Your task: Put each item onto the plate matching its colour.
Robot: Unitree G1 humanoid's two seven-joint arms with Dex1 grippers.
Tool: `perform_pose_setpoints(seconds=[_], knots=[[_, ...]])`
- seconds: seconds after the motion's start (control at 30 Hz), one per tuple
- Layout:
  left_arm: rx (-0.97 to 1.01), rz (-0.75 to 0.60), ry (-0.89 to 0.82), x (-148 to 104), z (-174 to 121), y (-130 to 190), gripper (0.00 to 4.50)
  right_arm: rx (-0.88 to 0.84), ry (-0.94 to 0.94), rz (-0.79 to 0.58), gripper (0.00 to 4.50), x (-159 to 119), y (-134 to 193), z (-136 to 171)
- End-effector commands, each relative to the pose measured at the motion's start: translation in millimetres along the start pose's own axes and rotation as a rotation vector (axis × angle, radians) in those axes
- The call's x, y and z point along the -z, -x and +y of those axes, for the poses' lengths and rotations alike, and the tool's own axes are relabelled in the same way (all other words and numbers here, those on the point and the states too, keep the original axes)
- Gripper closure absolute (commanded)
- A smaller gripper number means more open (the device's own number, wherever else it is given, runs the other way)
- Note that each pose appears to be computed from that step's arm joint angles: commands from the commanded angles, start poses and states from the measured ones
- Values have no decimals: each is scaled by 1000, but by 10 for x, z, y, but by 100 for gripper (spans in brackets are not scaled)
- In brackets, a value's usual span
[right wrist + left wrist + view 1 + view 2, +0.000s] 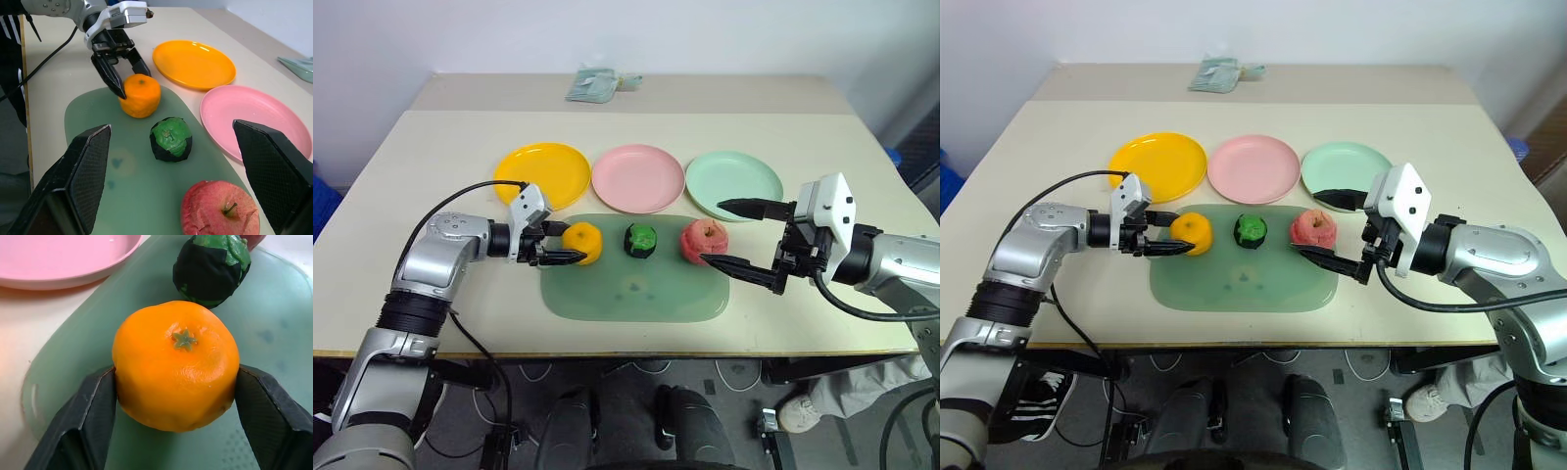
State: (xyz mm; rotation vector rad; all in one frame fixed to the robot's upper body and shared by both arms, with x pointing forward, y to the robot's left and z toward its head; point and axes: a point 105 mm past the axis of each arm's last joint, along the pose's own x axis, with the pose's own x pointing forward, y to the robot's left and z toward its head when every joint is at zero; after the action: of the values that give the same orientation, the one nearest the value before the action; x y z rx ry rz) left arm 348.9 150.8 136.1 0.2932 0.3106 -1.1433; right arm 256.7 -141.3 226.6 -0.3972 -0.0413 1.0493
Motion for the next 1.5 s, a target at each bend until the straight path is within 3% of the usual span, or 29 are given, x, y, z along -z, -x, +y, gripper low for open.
perform_pose_setpoints(seconds=[0.03, 0.13, 0.33, 0.53, 0.83, 0.87, 0.97, 1.17, 1.27, 1.37, 1.5], knots=[[-56, -90, -27, -224, 108, 86, 118, 19, 46, -33, 42, -102, 15, -23], [-118, -145, -22, -357, 212, 144, 118, 17, 46, -39, 42, -112, 9, -22], [-508, -218, -52, -572, 788, 401, 118, 65, 57, -77, 42, -172, -47, -145], [-725, -235, -4, -521, 1062, 459, 118, 185, 37, -55, 42, -81, -205, -391], [-843, -239, 30, -391, 1201, 491, 118, 203, 60, -72, 42, -80, -363, -396], [-848, -229, 19, -385, 1206, 496, 85, 200, 61, -72, 42, -81, -361, -388], [-834, -232, 9, -395, 1192, 490, 4, 190, 65, -68, 42, -75, -350, -368], [-703, -324, 51, -540, 1074, 430, 4, 178, 62, -82, 42, -101, -344, -341], [-458, -436, 43, -802, 789, 350, 4, 139, 50, -85, 42, -101, -327, -276], [-333, -326, -44, -736, 591, 282, 4, 139, 44, -71, 42, -74, -329, -282], [-124, -343, -69, -750, 264, 275, 4, 127, 36, -71, 42, -77, -404, -253]])
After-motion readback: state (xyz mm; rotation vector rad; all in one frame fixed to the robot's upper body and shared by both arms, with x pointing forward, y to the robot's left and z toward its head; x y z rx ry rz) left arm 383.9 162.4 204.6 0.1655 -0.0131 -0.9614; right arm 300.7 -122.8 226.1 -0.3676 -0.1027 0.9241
